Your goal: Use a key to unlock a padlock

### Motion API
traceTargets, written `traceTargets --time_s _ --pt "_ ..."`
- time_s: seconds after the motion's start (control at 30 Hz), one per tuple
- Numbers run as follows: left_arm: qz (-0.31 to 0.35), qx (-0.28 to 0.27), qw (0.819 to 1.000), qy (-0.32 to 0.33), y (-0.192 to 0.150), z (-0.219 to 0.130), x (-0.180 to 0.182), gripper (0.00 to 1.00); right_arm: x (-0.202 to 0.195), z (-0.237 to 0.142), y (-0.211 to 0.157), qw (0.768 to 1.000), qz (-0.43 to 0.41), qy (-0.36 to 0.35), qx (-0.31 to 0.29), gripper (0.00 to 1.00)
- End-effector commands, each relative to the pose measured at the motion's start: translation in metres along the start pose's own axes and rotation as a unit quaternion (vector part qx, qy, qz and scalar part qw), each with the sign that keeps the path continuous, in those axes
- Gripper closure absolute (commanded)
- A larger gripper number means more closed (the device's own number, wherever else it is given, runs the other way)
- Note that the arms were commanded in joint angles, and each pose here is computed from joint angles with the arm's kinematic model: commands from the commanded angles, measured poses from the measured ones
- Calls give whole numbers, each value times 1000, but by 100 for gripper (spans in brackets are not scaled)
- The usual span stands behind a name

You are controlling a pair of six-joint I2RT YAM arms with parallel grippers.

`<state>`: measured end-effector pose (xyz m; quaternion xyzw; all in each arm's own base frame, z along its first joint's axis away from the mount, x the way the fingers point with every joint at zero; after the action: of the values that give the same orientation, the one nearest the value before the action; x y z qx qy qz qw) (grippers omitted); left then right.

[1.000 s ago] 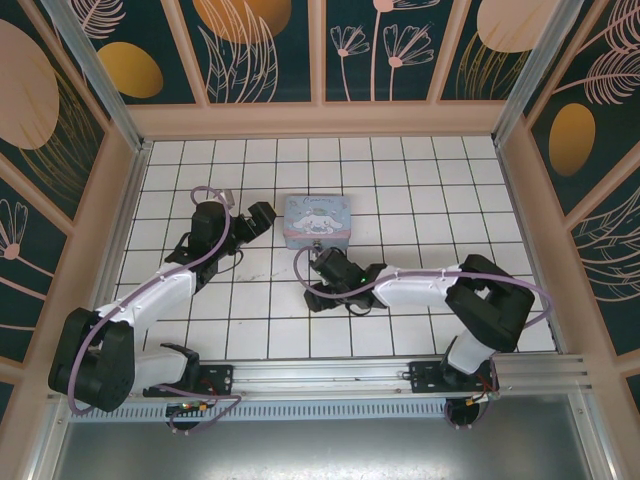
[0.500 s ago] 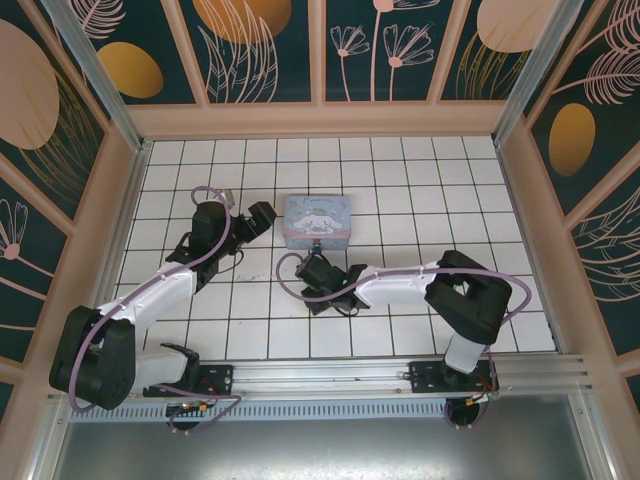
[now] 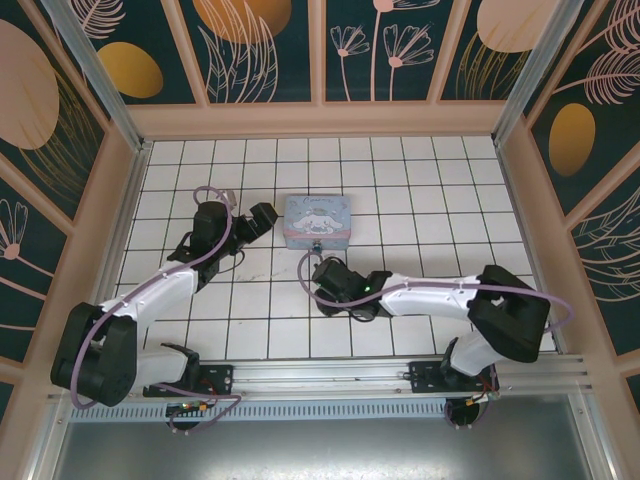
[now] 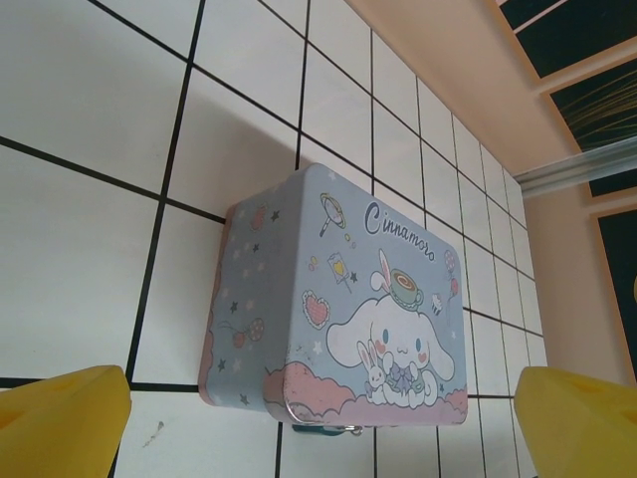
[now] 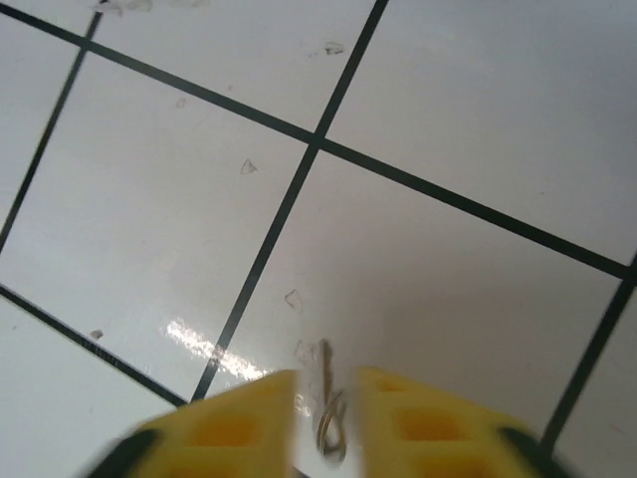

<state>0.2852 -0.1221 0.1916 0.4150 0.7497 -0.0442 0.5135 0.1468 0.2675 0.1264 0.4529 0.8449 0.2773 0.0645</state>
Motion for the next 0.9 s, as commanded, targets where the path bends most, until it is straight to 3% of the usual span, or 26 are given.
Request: traceTargets --time_s 0.0,0.1,0.17,0.33,0.5,0.6,0.87 --pt "0 0 1000 -20 4 3 -7 1 -6 -10 -3 999 28 -13 -14 33" --pt "1 1 1000 -20 4 3 -6 1 -8 -21 2 998 44 -14 -39 22" --pt "1 0 1000 -19 4 3 -5 1 -10 -29 7 996 59 -20 -62 2" --pt "10 -4 1000 -18 5 2 -6 1 -18 -42 13 989 104 -26 -104 1" --pt "9 -30 1000 5 8 -4 -4 1 -32 -37 15 980 187 -4 -70 1" --pt "2 -43 999 18 10 -7 -1 1 -22 -35 17 977 191 56 -71 1" --pt "10 -15 999 28 7 0 0 1 -8 -16 15 970 212 107 -59 2"
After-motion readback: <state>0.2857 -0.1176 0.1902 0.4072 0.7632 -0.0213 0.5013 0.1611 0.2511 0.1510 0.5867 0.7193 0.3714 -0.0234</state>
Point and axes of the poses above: each hand's point on the last joint's axis, 136 mm out from that joint toward the fingers, its own z axis out along the fingers, its own x axis along the line the jaws close on, y = z × x, the point moved 9 cm from there along -z, back along the fingers, and after that the axes turned 8 degrees about -z, right-handed, at the moved point
